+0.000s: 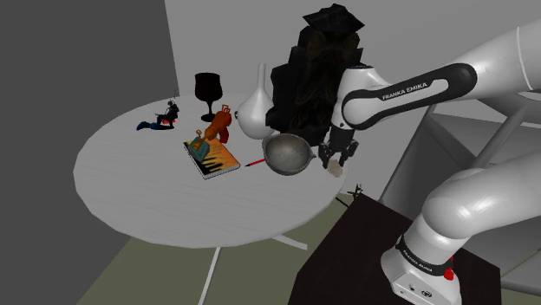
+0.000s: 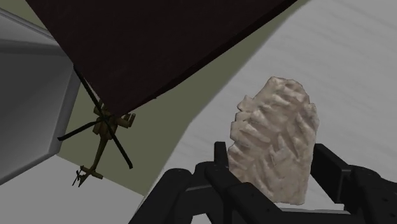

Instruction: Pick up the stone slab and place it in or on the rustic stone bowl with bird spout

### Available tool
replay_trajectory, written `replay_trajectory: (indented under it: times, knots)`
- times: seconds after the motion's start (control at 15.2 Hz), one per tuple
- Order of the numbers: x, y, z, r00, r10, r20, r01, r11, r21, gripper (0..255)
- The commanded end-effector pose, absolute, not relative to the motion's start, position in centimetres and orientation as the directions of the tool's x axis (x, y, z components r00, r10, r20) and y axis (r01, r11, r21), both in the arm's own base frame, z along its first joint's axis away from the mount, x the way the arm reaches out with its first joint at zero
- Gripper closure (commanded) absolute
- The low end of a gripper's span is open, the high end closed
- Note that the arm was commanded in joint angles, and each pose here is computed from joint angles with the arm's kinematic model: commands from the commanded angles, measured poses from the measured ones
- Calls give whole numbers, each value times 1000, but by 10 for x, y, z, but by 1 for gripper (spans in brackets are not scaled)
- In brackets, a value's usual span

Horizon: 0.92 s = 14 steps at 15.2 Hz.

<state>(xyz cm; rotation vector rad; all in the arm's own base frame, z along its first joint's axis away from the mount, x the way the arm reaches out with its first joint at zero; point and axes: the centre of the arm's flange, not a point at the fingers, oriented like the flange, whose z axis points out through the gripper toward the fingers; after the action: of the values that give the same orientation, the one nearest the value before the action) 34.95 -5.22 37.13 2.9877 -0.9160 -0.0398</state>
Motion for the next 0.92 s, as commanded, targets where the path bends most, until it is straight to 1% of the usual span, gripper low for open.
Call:
replay_trajectory:
  times: [0.0,0.2,0.26,0.33,0.46,0.86]
  knots:
    - [349,-52,380,828,-561,-20,-560,-828,23,255]
    - [349,-52,396,828,-561,-20,-560,-828,23,255]
    - [349,-52,391,828,-560,-19,-560,-828,23,255]
    - [349,-52,391,828,-560,-19,-560,-828,23,0]
    - [350,-87,406,734,-677,-52,-679,-732,-61,0]
    - [350,-85,380,732,-679,-53,-681,-729,-63,0]
